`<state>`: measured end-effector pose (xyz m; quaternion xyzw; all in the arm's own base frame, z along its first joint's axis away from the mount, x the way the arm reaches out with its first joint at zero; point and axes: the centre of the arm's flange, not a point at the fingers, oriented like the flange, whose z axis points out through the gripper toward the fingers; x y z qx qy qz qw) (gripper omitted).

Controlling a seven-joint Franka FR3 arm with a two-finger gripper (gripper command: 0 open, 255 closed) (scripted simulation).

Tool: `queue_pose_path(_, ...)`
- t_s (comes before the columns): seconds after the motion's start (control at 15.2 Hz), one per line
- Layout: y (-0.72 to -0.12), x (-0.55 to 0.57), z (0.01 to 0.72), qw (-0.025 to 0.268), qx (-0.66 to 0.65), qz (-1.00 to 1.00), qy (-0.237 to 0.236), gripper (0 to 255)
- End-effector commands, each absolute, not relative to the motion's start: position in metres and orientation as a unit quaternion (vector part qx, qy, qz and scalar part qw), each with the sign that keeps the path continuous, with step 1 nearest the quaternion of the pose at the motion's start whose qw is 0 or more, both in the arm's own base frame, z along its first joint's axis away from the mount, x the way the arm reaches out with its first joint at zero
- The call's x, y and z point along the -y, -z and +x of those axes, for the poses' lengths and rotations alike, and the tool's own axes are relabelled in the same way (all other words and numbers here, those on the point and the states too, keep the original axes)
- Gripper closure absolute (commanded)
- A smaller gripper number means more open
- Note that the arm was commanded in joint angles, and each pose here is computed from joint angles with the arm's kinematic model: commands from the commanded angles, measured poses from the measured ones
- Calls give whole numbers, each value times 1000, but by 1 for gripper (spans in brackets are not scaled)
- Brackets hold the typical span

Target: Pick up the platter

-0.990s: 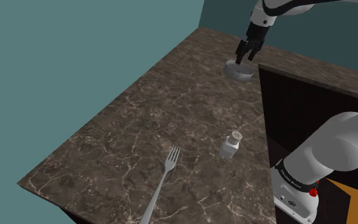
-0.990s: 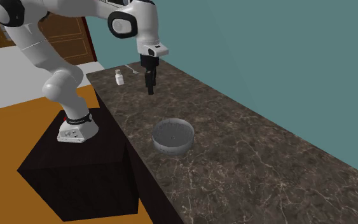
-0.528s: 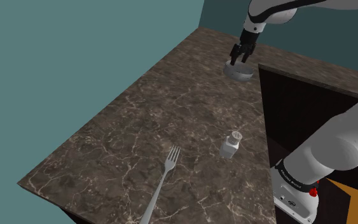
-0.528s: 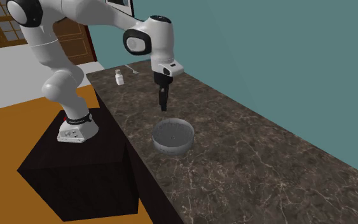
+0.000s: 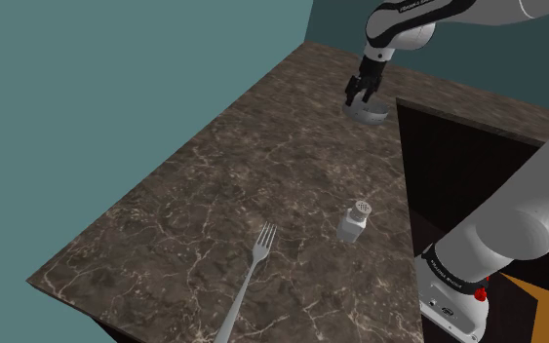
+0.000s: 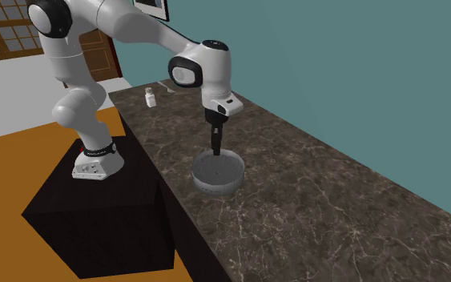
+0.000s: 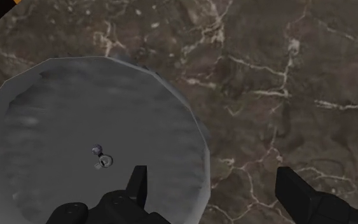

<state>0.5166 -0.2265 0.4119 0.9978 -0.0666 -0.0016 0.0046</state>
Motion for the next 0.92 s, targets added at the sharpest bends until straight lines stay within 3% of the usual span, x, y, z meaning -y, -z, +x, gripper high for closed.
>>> queue_pose_path(0.0,-401,228,516,5,67,998,1,0)
queue_pose_path(0.2,-392,228,516,5,67,998,1,0)
queue_pose_path(0.26,-392,228,516,5,67,998,1,255)
queue_pose_path(0.86,-392,228,516,5,67,998,1,255)
